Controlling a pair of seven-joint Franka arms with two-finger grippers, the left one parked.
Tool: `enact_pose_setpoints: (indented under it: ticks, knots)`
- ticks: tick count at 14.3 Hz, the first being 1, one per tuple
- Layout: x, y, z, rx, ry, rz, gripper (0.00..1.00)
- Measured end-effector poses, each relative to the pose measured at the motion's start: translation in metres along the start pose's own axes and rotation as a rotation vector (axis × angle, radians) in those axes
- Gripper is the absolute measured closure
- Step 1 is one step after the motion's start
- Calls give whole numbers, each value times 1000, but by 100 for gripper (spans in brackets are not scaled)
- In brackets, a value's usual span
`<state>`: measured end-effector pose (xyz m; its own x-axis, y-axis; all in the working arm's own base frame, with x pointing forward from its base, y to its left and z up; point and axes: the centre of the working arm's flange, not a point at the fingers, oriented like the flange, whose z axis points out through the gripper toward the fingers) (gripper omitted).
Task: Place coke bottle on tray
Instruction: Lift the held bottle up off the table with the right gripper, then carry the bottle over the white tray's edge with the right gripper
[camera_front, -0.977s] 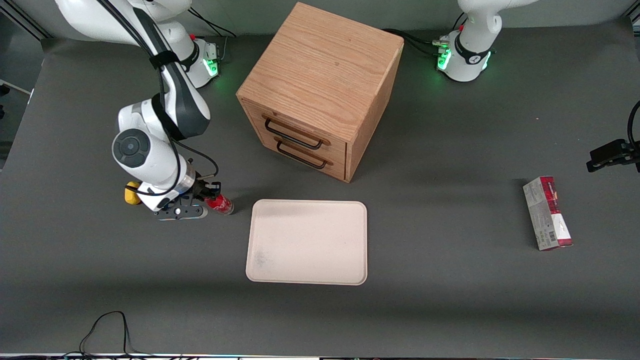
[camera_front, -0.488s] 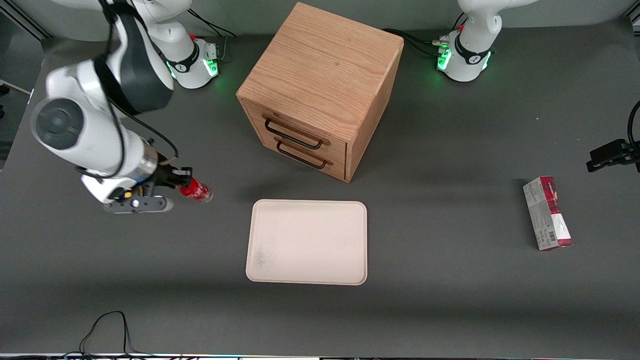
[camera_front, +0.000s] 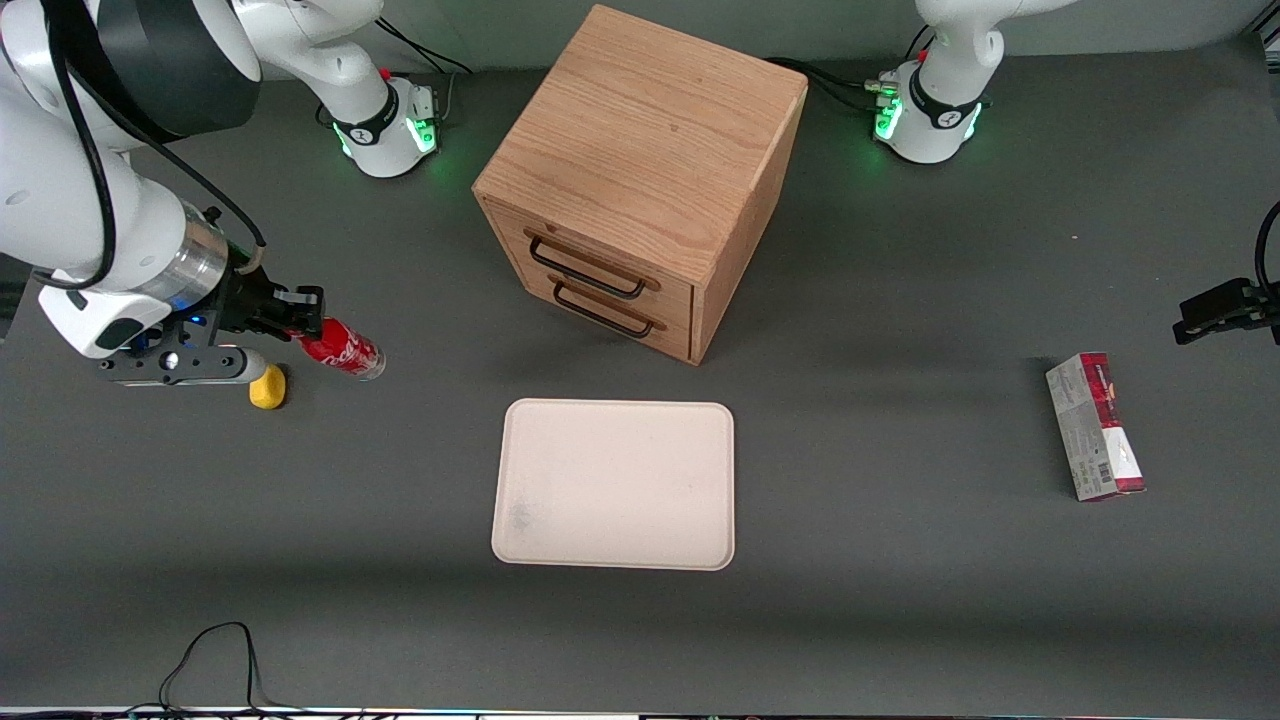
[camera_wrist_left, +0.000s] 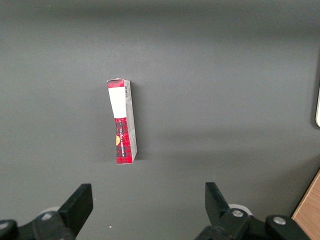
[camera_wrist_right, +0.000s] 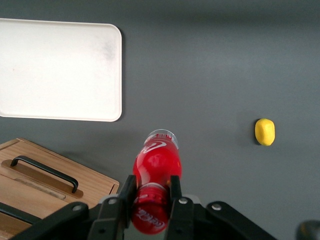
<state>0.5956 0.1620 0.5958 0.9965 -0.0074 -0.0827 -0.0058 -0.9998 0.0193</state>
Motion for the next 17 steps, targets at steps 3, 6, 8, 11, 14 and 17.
enact_pose_setpoints:
  ticks: [3, 6, 8, 11, 14, 17]
  knots:
    - [8, -16, -12, 11, 34, -24, 69]
    - [21, -45, -16, 22, 47, -65, 69]
    - [33, -63, -3, 31, 42, -80, 69]
    - [55, -84, 22, 40, 36, -91, 69]
    - [71, -100, 40, 50, 56, -105, 69]
    - [74, -119, 51, 41, 73, -125, 69]
